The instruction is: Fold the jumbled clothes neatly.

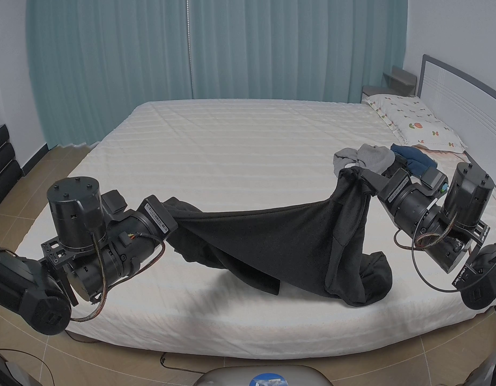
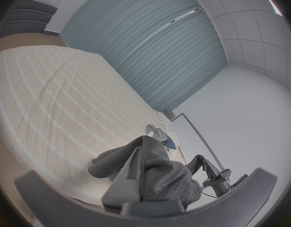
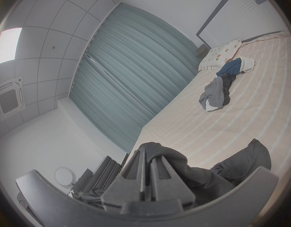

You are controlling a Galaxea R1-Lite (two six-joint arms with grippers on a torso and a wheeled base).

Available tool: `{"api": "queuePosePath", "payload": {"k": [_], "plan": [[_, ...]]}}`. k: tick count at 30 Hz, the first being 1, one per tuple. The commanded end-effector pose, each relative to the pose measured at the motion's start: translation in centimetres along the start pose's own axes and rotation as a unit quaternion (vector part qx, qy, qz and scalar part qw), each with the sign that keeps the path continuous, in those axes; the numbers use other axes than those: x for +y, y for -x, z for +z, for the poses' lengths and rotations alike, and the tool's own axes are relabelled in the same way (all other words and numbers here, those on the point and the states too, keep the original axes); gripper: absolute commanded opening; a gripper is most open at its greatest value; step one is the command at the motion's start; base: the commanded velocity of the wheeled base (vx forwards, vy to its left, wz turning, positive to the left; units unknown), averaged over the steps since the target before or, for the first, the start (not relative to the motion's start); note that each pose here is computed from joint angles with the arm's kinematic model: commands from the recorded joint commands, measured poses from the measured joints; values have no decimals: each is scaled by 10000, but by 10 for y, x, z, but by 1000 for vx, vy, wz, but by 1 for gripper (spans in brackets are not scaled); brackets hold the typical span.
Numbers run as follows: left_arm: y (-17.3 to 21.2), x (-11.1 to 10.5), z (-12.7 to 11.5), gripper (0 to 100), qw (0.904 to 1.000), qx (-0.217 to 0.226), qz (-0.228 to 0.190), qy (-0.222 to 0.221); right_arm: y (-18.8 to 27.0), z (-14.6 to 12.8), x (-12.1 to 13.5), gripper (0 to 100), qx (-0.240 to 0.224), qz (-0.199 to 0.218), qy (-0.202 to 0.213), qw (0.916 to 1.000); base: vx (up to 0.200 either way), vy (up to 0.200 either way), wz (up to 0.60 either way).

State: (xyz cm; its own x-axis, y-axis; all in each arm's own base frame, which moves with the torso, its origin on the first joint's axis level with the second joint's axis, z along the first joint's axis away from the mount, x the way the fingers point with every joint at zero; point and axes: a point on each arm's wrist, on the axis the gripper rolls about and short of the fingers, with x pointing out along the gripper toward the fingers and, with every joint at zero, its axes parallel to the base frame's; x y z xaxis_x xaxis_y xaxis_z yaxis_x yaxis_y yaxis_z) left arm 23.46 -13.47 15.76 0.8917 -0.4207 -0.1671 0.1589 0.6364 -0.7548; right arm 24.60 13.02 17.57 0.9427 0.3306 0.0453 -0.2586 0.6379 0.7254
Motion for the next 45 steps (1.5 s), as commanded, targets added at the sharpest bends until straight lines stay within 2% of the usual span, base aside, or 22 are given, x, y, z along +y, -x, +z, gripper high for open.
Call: {"api": "queuePosePath", "payload": {"k": [1, 7, 15, 19, 20, 23, 26, 30, 33, 38, 41, 45], "plan": [[-1, 1, -1, 0, 10000, 20, 15, 5, 1, 1, 2, 0, -16, 27, 2, 10000, 0, 0, 0], [2, -1, -3, 0, 10000, 49, -9, -3, 4, 1, 2, 0, -10, 33, 32, 10000, -100, 0, 0], [9, -7, -1, 0, 9999, 22, -137, -17, 18, 9, 17, 0, -106, 328, 13, 9994, -200, 0, 0], [22, -17, 8, 0, 9993, -145, -355, 1, 37, 26, 37, 0, -409, 668, 227, 9967, -200, 0, 0], [23, -17, 9, 0, 9992, -166, -368, 4, 38, 27, 38, 0, -438, 681, 251, 9964, 0, 0, 0], [40, -27, 19, 0, 9987, -216, -465, 6, 62, 49, 57, 0, -795, 1067, 333, 9905, 0, 0, 0], [48, -31, 23, 0, 9984, -187, -528, 13, 73, 59, 68, 0, -878, 1209, 407, 9879, 0, 0, 0], [49, -38, 33, 0, 9978, -261, -605, 19, 82, 91, 89, 0, -920, 970, 594, 9892, 0, 0, 0], [45, -48, 50, 0, 9972, -470, -581, 21, 77, 118, 103, 0, -1167, 815, 633, 9878, 0, 0, 0], [39, -64, 75, 0, 9990, -383, -224, 6, 59, 156, 122, 0, -1562, 643, 680, 9833, 0, 0, 0], [38, -71, 83, 0, 9994, -330, -139, 37, 44, 164, 124, 0, -1571, 490, 721, 9837, 0, 0, 0], [17, -70, 86, 0, 9997, -204, 85, 45, 8, 170, 109, 0, -1525, 39, 793, 9851, 0, 0, 0]]}}
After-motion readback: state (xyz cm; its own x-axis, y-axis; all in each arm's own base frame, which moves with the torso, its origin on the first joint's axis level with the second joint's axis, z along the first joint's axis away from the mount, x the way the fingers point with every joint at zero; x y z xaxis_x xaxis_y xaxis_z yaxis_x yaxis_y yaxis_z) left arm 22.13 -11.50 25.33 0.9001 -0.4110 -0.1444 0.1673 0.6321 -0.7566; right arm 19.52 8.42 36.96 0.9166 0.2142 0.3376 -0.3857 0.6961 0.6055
